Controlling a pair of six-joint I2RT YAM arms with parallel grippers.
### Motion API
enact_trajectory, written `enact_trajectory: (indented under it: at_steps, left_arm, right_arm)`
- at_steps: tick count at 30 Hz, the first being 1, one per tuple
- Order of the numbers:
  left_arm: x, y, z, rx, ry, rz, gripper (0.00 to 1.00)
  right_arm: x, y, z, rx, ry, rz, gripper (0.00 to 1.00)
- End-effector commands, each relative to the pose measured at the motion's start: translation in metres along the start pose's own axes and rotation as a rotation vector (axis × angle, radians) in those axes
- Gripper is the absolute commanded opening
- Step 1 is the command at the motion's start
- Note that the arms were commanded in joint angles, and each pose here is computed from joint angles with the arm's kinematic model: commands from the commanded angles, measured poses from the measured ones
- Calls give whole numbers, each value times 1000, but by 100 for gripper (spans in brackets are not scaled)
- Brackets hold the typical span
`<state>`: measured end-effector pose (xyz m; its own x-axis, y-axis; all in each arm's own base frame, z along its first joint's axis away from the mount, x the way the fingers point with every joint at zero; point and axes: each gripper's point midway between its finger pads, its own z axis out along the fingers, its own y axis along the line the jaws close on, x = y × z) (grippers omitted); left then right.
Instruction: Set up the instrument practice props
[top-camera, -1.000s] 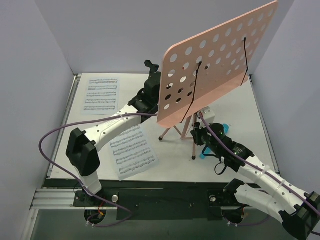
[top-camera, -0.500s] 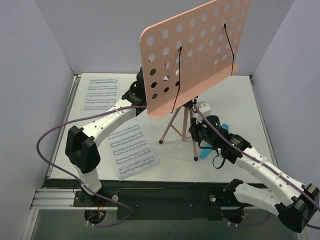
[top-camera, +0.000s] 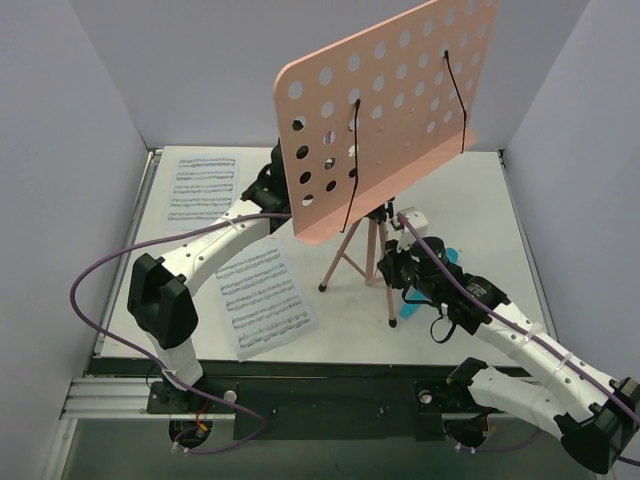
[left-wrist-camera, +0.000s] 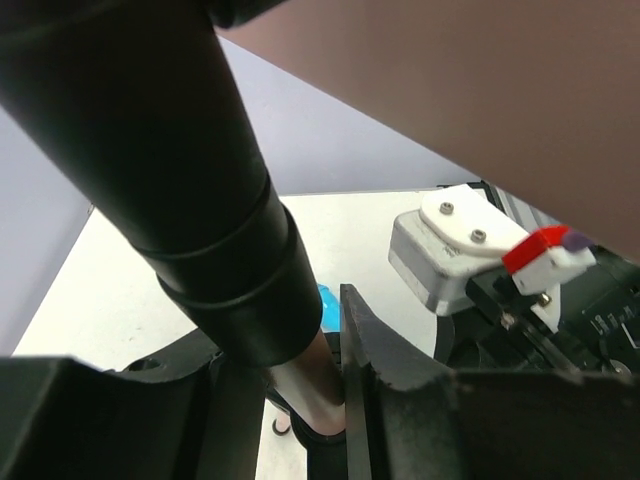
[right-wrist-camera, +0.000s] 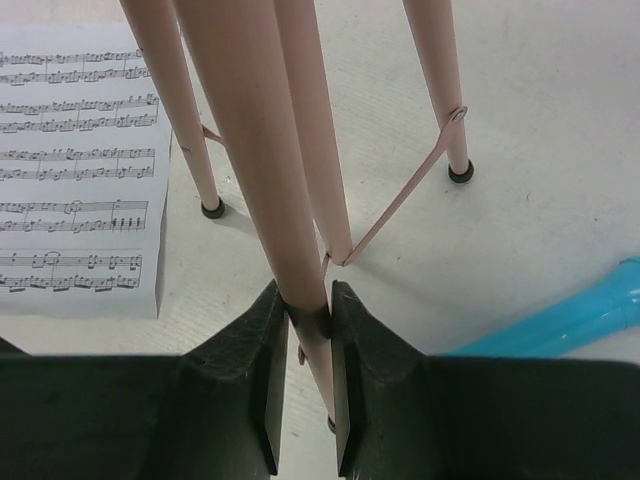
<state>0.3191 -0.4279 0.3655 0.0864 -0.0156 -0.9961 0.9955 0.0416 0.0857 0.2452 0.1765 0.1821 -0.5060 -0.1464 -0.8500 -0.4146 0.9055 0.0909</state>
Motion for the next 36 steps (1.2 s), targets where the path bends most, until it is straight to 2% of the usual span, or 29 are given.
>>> enact_trajectory:
  at_steps: [1,5,10,11,13,25,36]
  left_arm:
    - [22,99,-52,-320,99,300,0]
    - [19,97,-53,-324,82,318,0]
    - [13,89,-50,-296,48,301,0]
    - [13,75,-45,-214,34,302,0]
    - [16,65,-41,-154,32,314,0]
    - [16,19,-29,133,-9,252,0]
    - [17,-2,-25,323,-44,174,0]
  right_arm:
    - [34,21,-26,-111,85,151,0]
    - [48,31,-21,-174,78,199,0]
    - [49,44,-8,-259,8,215,0]
    - [51,47,-8,-274,13,216,0]
    - [46,53,-1,-310,-17,202,0]
    - [40,71,11,-447,-141,77,12]
    - [27,94,22,-587,-169,-11,27]
